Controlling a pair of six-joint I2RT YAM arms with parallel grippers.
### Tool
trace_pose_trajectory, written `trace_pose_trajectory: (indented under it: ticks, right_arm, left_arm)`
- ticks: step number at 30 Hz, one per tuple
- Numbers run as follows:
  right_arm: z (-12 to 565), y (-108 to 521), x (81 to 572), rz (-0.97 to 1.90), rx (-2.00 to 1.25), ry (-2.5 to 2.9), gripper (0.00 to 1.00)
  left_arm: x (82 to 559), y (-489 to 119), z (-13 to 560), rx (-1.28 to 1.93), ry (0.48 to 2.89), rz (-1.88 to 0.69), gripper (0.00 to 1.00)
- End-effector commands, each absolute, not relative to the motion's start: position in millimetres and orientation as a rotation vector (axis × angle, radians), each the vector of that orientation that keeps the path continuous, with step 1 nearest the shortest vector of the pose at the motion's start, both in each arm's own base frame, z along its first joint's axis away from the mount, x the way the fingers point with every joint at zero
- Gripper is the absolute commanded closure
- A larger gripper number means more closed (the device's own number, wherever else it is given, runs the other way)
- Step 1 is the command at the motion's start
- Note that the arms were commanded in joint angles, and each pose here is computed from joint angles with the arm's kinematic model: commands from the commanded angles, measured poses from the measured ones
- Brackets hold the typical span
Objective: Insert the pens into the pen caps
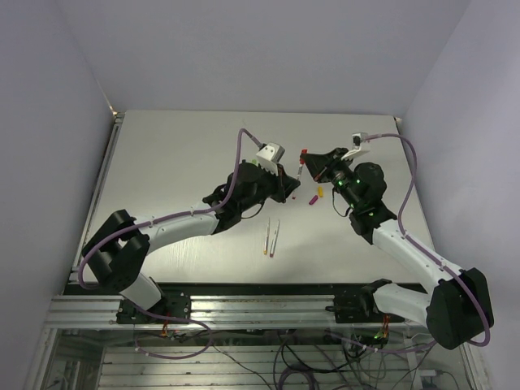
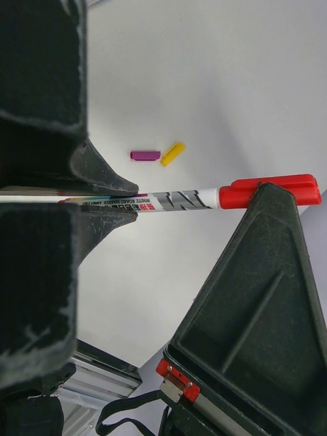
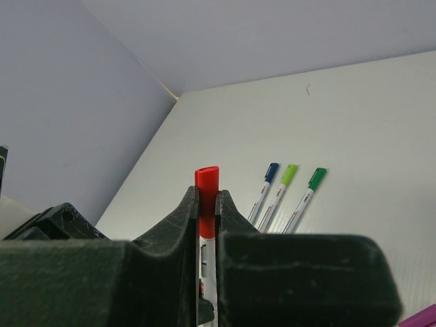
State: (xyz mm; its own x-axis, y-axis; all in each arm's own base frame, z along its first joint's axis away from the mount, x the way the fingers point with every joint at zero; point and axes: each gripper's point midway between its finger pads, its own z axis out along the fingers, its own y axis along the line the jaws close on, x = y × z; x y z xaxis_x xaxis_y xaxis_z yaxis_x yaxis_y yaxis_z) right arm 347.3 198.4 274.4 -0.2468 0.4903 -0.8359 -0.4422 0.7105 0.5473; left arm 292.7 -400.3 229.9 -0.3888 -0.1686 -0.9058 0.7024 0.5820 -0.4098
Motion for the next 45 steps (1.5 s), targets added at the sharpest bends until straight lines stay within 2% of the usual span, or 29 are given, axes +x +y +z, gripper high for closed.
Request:
trace_pose_trajectory:
  ticks: [1,28,36,43,45]
  right_arm:
    - [248,212,334,0.911,-0.048,1.71,1.0]
    - [163,217,310,0.846,-0.139,2.078,1.0]
    - [181,210,338,0.768,-0.051,1.991,1.0]
    - [257,206,380,0.704,0.008,1.779,0.78]
    - [283,203,387,0.683,0.014,1.713,0.66]
  left_arm:
    - [298,-408,288,0.397,1.548,-1.074,0.93]
    - [355,-374,370,0.187,1.308,-1.033,0.93]
    - [350,-387,349,0.27,1.378,-1.069,0.93]
    - [336,-399,272,0.38,1.618,-1.057,0.93]
    - [333,-400,248,0.404,1.693,-1.018,0.93]
